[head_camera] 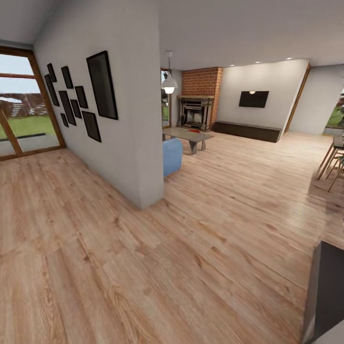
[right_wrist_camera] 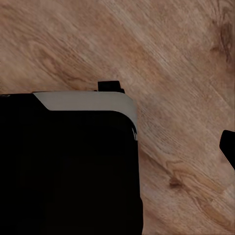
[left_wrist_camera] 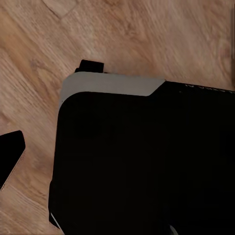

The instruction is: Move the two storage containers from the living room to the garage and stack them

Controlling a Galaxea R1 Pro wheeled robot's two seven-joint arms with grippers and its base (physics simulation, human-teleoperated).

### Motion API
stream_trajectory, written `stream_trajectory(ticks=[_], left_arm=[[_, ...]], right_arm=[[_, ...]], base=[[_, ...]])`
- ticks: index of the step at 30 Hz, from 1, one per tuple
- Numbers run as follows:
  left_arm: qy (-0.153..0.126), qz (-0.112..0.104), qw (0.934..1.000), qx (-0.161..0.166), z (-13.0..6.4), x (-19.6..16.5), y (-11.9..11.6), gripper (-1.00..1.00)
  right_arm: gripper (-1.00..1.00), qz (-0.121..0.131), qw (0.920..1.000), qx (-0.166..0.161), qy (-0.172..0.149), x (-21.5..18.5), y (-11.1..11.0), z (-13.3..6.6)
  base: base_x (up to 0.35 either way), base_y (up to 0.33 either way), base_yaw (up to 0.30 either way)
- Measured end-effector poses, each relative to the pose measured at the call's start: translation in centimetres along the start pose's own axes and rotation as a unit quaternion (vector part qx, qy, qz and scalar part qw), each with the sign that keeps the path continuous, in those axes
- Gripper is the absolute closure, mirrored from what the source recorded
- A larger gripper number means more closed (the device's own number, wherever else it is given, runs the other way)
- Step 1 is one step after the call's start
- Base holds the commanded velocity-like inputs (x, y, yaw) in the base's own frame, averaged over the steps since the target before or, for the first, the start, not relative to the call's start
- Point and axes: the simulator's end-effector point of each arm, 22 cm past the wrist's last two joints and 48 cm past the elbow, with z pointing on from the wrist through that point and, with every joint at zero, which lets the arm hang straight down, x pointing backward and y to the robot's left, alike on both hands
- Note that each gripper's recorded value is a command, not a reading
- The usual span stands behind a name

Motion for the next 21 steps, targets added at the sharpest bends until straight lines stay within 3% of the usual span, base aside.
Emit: stream_trajectory(ticks=[21], left_arm=[[0.000,0.000,1.0000,0.000,0.00,0.01,0.00,-1.00]], right_arm=[[-1.00,0.000,1.0000,-0.001,0.001,0.04,0.09,-0.01]], base=[[0.323,0.000,-0.220]])
